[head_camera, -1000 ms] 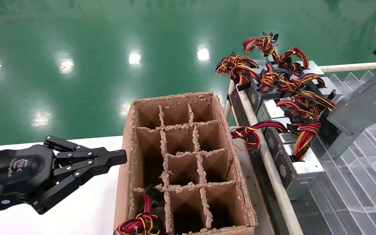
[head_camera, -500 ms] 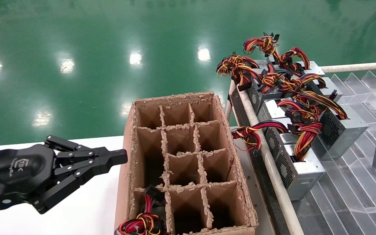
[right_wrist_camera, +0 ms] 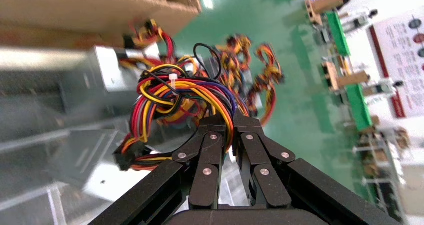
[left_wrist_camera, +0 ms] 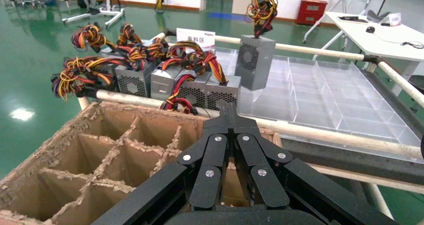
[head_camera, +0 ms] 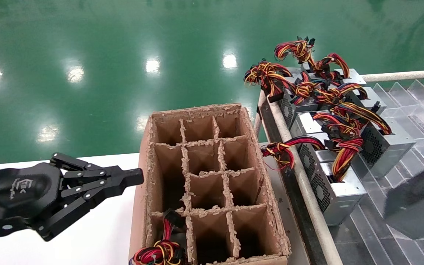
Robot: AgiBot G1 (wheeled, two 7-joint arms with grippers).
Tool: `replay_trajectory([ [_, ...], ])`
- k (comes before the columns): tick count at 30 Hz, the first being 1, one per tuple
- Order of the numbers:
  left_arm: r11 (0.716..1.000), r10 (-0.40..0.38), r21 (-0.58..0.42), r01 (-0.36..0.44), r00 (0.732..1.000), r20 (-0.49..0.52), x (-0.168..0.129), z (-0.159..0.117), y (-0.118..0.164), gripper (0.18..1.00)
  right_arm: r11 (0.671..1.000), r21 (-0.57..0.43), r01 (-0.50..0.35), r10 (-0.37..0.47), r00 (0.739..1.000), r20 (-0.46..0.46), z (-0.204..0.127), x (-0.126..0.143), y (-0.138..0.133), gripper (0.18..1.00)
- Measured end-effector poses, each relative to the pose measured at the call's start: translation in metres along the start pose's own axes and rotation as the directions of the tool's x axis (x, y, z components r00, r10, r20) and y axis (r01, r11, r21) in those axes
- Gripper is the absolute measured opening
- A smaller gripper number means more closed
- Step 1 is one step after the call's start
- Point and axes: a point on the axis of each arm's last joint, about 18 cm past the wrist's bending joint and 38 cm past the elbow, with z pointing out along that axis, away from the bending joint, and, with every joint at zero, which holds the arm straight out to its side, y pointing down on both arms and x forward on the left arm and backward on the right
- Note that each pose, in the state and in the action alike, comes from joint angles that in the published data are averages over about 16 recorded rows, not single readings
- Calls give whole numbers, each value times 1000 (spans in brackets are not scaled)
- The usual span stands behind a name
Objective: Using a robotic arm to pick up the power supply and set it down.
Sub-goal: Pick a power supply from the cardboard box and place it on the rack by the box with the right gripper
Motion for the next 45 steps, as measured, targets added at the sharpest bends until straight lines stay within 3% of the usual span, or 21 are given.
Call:
replay_trajectory([
  [10,1000,0,0,0,1000,0,0,0,0,191,1000,10,-26,26,999,28,25,-14,10,196],
  [25,1000,0,0,0,1000,0,0,0,0,191,1000,2,-10,10,1000,-22,62,-6,21,196],
  [45,1000,0,0,0,1000,0,0,0,0,191,999,24,-31,28,996,89,83,-20,23,196],
])
